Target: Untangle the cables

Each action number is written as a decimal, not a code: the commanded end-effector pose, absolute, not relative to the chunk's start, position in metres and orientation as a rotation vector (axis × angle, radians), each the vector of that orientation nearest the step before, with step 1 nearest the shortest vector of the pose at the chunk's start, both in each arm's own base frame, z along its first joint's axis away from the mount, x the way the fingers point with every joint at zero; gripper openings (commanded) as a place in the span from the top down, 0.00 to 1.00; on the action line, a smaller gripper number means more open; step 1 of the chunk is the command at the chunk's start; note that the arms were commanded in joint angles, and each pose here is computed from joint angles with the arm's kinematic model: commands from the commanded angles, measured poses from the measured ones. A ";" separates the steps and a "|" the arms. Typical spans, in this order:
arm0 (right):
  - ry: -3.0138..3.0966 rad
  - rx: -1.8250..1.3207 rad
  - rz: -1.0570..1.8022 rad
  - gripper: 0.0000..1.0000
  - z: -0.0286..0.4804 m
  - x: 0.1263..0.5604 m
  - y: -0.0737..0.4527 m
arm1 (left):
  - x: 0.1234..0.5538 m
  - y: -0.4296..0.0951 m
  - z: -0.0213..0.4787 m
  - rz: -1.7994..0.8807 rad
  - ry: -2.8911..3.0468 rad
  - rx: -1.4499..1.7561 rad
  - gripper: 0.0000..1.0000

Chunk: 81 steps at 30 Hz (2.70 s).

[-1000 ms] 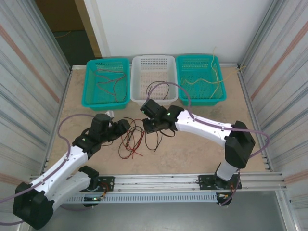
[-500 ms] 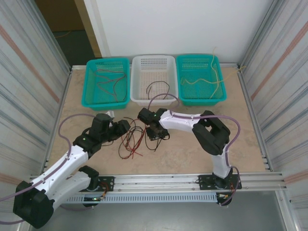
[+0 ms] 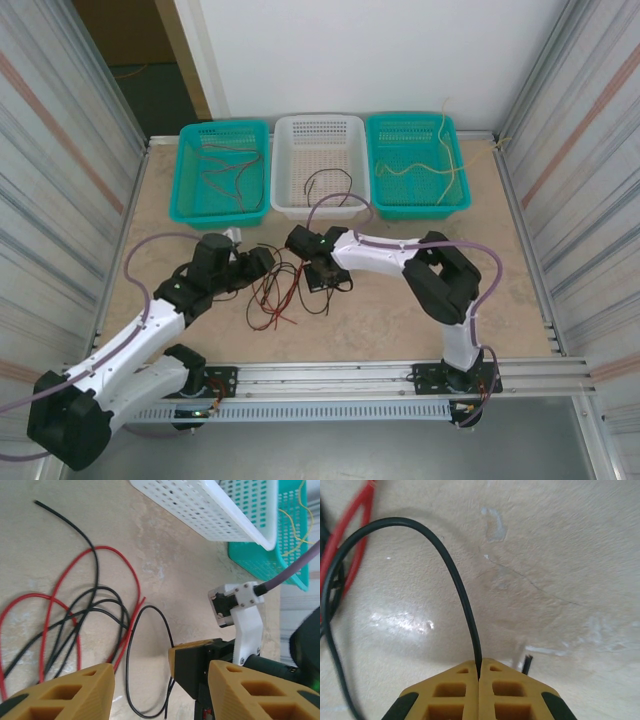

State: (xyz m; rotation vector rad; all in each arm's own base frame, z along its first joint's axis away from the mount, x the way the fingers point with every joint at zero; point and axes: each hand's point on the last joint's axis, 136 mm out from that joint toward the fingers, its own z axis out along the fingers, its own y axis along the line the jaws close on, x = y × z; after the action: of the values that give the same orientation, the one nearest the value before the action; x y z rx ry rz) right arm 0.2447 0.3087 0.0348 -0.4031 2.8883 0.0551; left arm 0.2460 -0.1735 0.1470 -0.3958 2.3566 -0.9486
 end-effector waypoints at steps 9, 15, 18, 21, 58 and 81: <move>2.415 -0.490 0.442 1.00 0.200 0.248 0.333 | 0.259 -0.225 0.220 -1.197 2.128 -0.109 0.41; 2.298 -0.467 0.534 1.00 0.247 0.244 0.331 | 0.265 -0.228 0.237 -1.164 2.104 -0.049 0.47; 2.284 -0.462 0.546 1.00 0.254 0.243 0.330 | 0.264 -0.234 0.244 -1.194 2.083 -0.016 0.65; 2.276 -0.451 0.515 1.00 0.256 0.246 0.325 | 0.263 -0.236 0.247 -1.196 2.077 0.007 0.82; 2.211 -0.086 0.363 0.48 0.300 0.301 0.202 | 0.270 -0.239 0.237 -1.192 2.233 0.066 1.00; 2.257 0.035 0.350 0.46 0.282 0.261 0.151 | 0.516 -0.260 0.298 -0.891 2.207 -0.198 0.34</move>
State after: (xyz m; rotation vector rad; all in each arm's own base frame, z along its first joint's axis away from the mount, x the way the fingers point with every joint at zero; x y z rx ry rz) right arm 0.2626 0.1585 0.2802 0.0012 2.2557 0.3620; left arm 0.5131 -0.2671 0.3171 -0.1442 2.1068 -0.9418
